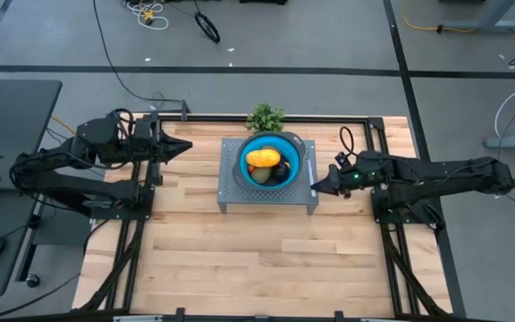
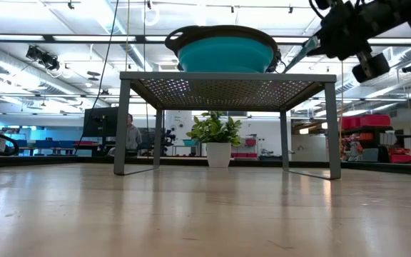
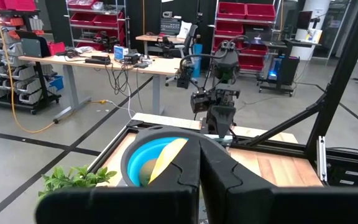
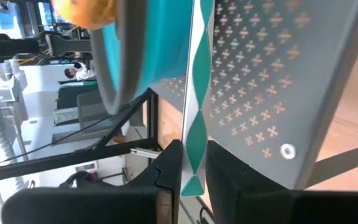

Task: Pick & Place Fruit
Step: Put the knife on the shelf

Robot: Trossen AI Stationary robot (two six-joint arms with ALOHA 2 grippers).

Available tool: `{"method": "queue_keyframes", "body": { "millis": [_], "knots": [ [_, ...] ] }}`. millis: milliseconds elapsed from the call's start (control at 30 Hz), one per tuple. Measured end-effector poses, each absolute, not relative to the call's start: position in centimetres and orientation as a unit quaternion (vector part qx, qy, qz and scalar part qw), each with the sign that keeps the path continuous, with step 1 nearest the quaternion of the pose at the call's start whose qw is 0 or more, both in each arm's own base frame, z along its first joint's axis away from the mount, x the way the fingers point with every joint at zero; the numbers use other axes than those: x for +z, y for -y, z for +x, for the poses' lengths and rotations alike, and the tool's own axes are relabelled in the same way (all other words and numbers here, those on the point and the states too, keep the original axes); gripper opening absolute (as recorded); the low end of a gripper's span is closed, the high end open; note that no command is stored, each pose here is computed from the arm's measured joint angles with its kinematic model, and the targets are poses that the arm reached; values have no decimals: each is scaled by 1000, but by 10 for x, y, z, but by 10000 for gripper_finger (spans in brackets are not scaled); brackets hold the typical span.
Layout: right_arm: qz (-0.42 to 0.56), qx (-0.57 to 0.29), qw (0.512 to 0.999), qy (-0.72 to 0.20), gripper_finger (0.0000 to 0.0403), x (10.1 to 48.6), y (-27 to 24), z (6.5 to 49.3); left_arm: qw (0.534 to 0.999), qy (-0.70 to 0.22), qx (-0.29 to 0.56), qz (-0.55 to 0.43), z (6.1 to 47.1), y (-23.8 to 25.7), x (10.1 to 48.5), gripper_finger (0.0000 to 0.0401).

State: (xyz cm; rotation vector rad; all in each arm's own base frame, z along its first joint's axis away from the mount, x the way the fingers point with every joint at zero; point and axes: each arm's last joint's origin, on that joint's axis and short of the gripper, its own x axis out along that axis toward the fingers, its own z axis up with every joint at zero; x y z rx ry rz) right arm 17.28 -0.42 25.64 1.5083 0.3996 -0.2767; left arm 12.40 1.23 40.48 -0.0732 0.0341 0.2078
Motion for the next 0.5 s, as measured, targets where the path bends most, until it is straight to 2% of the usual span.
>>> {"method": "queue_keyframes", "body": {
  "millis": [500],
  "knots": [
    [669, -176, 688, -217, 55, 277, 5, 167, 994, -17, 104, -37, 124, -12, 405, 4]
  ]
}}
